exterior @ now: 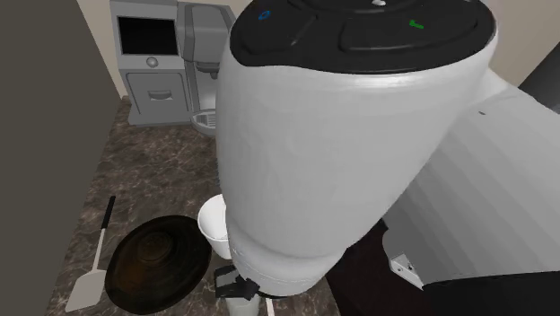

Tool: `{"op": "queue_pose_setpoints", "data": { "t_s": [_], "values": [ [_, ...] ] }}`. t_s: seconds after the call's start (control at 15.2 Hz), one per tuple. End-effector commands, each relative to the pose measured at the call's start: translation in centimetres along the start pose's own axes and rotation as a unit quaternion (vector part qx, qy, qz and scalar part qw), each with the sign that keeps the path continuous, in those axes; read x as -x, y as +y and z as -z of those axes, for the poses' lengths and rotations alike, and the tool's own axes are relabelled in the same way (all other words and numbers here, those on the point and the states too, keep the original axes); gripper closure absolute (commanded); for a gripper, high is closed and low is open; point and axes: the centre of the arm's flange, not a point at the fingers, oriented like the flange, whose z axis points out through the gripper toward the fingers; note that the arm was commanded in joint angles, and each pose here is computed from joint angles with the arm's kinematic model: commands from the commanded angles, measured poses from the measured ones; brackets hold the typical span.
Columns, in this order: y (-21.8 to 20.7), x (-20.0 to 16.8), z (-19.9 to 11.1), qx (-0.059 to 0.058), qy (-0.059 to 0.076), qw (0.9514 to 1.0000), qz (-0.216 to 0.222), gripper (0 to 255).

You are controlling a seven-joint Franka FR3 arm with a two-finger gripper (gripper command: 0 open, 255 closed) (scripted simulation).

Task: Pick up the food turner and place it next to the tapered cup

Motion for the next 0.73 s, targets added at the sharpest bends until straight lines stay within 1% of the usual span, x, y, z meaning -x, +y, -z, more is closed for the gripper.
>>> {"op": "queue_pose_setpoints", "data": {
  "t_s": [0.0, 0.26, 0.66],
  "values": [
    [-0.7, 2.7, 0.3, 0.0, 0.0, 1.0, -0.001, 255],
    [-2.0, 7.8, 0.6, 0.0, 0.0, 1.0, -0.001, 255],
    [-2.0, 8.0, -2.6, 0.0, 0.0, 1.0, -0.001, 255]
  ]
}}
